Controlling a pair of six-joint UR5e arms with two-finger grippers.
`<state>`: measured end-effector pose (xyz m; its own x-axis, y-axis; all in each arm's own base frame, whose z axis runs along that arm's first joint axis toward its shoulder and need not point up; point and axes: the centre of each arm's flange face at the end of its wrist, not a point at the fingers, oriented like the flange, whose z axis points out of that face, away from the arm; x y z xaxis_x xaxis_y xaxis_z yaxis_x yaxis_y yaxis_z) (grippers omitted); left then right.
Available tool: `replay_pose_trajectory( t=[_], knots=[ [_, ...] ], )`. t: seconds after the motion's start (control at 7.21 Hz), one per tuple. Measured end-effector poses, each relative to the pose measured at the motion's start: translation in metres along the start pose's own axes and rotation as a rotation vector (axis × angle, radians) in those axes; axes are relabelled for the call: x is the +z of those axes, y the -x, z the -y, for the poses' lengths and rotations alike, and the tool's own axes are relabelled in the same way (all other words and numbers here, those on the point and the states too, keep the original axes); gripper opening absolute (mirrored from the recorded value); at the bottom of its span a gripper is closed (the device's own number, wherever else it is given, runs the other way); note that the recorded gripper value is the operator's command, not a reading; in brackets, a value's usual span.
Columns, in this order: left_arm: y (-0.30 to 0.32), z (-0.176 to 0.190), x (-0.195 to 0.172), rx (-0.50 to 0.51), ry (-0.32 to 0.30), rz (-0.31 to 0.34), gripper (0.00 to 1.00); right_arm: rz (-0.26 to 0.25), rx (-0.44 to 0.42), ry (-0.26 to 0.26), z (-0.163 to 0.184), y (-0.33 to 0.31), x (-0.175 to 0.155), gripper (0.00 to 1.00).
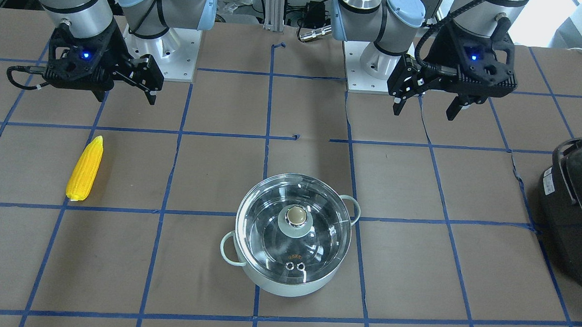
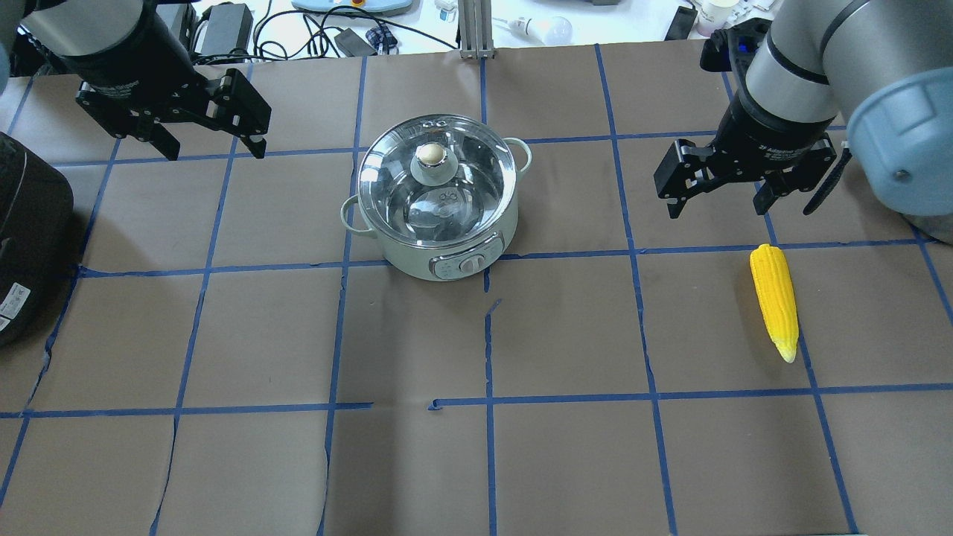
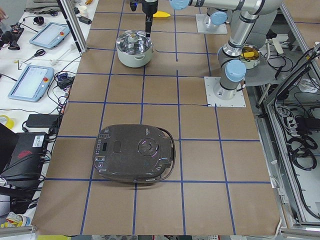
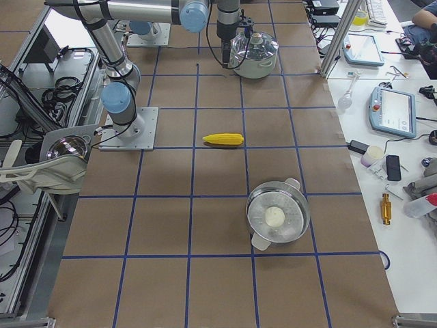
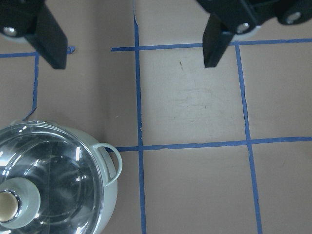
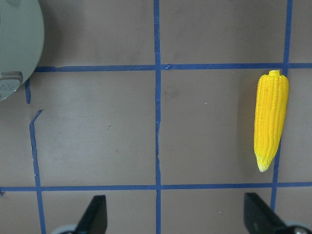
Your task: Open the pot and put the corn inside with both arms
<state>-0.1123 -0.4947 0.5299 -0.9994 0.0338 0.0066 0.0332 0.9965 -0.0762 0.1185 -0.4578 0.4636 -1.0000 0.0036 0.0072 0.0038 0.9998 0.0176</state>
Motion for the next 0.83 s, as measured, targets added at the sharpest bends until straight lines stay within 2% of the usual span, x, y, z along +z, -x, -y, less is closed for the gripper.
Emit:
replay_pose_trajectory(
  t=[0.83],
  knots=[
    [-0.0001, 0.0013, 0.0015, 0.000, 0.003, 0.001, 1.00, 0.000, -0.004, -0.003, 0.0009, 0.0000, 0.0019, 1.00]
  ],
)
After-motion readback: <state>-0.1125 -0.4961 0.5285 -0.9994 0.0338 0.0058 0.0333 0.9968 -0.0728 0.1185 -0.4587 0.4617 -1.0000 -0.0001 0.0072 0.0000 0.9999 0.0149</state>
